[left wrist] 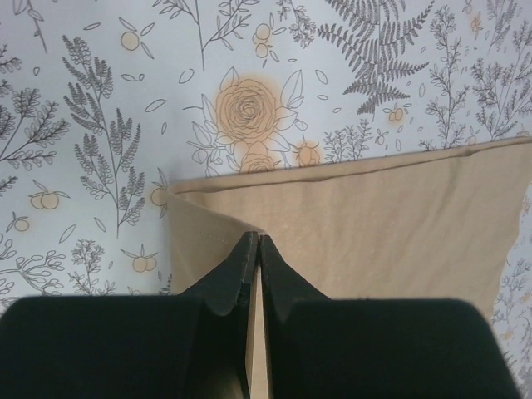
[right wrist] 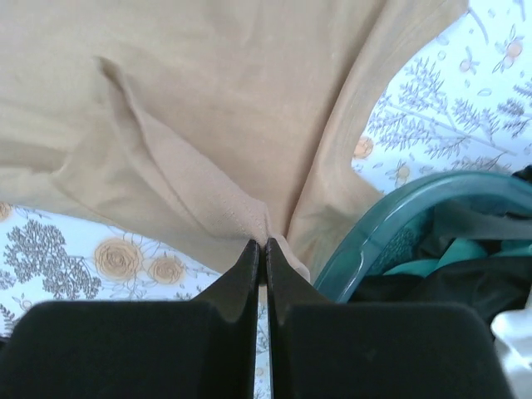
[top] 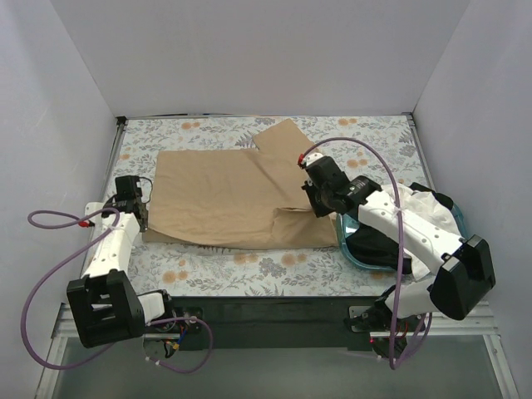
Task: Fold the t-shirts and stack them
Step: Fold the tshirt
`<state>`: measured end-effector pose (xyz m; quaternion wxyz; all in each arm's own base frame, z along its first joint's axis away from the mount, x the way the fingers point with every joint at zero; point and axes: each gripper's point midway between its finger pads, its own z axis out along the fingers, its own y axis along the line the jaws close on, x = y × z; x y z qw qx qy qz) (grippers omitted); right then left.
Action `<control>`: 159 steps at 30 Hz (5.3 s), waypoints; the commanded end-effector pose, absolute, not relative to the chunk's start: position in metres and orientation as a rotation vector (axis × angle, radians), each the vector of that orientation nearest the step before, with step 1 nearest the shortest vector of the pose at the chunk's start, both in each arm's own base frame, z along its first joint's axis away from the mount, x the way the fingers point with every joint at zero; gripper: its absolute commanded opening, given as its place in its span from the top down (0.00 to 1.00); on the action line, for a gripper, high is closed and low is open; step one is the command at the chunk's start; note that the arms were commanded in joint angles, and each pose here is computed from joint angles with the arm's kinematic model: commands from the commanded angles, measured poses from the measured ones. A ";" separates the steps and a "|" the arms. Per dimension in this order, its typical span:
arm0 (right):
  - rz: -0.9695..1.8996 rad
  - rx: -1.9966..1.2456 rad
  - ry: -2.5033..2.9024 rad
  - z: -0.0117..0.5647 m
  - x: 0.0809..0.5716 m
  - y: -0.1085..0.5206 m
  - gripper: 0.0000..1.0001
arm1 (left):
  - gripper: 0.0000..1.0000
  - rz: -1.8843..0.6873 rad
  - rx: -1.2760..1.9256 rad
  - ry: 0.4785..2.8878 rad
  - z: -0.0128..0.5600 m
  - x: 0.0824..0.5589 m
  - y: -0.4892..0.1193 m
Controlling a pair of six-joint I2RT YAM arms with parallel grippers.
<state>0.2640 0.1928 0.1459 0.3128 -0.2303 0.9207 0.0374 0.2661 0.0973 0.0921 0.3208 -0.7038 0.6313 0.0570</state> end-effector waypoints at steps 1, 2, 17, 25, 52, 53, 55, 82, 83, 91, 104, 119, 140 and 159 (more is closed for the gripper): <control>0.128 -0.587 2.342 0.172 0.298 0.200 0.99 | 1.00 0.126 -1.866 1.534 0.112 0.285 0.110; 0.124 -0.585 2.339 0.174 0.303 0.199 0.99 | 1.00 0.134 -1.867 1.543 0.109 0.288 0.110; 0.045 -0.620 2.267 0.187 0.371 0.195 0.99 | 1.00 0.170 -1.871 1.583 0.103 0.327 0.118; 0.126 -0.757 2.226 0.174 0.402 0.205 0.99 | 1.00 0.170 -1.859 1.624 0.089 0.339 0.118; 0.657 -0.626 2.340 0.114 0.376 0.241 0.02 | 0.08 -0.318 -1.521 1.997 0.088 0.372 0.031; 0.667 -0.619 2.365 0.106 0.369 0.241 0.02 | 0.08 -0.322 -1.514 2.017 0.083 0.371 0.027; 0.649 -0.620 2.422 0.086 0.356 0.237 0.02 | 0.08 -0.330 -1.497 2.061 0.071 0.369 0.021; 0.579 -0.654 2.588 0.026 0.201 0.219 0.02 | 0.05 0.164 -1.757 2.068 0.007 0.250 0.074; 0.587 -0.654 2.572 0.031 0.197 0.219 0.02 | 0.05 0.187 -1.759 2.050 0.009 0.247 0.078; 0.588 -0.680 2.473 0.064 0.193 0.226 0.02 | 0.05 0.156 -1.763 1.984 0.025 0.249 0.080; 0.457 -0.642 2.621 0.032 0.154 0.209 0.02 | 0.05 0.155 -1.763 2.028 0.011 0.251 0.077; 0.174 -0.667 2.689 0.021 0.160 0.175 0.02 | 0.04 0.236 -1.767 1.975 0.020 0.250 0.089; 0.331 -0.571 2.182 0.199 0.338 0.259 0.02 | 0.04 -0.156 -1.446 1.848 0.158 0.366 0.086; 0.246 -0.529 2.319 0.138 0.376 0.234 0.02 | 0.26 0.044 -1.339 2.172 0.077 0.522 0.127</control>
